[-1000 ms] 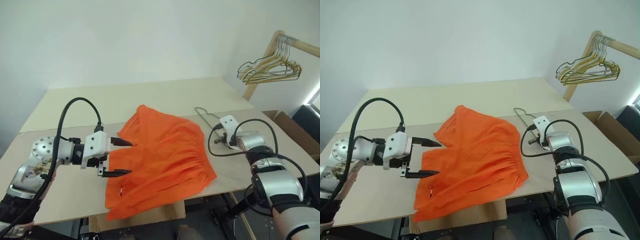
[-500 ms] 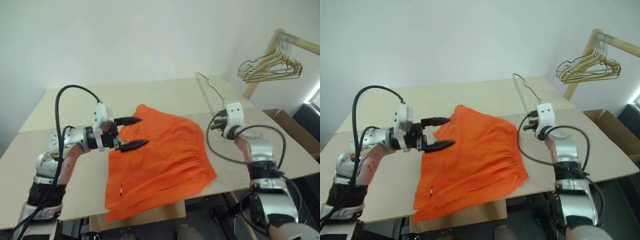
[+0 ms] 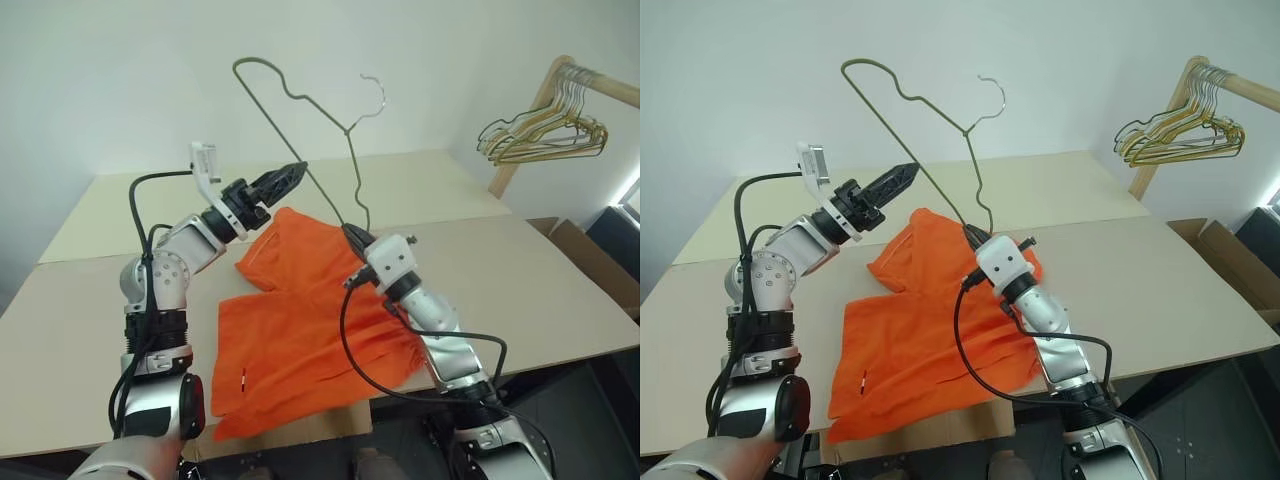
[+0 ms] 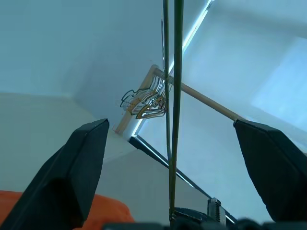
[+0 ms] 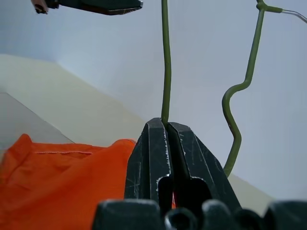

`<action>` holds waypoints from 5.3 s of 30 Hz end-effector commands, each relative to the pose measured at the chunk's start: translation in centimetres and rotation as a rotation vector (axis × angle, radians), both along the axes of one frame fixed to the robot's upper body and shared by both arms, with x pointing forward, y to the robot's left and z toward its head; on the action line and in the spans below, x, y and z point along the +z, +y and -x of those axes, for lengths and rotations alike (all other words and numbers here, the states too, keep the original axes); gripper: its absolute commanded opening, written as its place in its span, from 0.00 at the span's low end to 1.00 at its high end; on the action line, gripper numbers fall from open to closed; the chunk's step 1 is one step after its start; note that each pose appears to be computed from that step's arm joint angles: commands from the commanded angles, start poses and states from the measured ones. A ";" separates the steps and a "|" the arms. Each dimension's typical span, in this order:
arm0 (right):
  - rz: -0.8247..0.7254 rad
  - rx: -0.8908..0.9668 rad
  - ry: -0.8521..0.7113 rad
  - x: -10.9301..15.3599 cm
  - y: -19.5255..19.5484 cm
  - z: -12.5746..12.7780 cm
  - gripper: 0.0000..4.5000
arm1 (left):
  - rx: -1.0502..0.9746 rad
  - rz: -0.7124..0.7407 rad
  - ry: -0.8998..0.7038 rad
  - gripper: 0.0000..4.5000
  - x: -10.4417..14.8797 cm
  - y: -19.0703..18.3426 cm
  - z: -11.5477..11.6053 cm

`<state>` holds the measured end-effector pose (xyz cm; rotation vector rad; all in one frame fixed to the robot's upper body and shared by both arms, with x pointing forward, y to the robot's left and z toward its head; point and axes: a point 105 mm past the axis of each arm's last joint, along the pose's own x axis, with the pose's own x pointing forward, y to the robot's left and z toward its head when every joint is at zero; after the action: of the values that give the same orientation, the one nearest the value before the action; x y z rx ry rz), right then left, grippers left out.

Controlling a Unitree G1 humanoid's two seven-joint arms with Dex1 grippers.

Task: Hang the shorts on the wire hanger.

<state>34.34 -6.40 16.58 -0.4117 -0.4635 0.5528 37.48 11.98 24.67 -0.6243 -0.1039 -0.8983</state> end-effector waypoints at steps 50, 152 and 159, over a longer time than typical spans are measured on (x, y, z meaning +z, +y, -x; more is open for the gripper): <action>-0.128 0.929 0.910 2.5 -3.9 5.9 0.87 | -0.544 -0.014 -0.453 0.00 4.4 0.6 7.4; -0.376 0.165 1.945 -9.1 -22.7 15.9 0.00 | -0.515 -1.211 -0.531 0.99 -11.7 3.1 7.7; -0.364 0.243 1.902 -8.4 -22.8 15.5 0.00 | -0.495 -1.213 -0.542 0.99 -11.7 2.8 7.5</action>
<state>18.22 -29.39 7.08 0.6077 1.2798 0.7662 29.66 14.84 11.73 0.7378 0.1776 -1.4007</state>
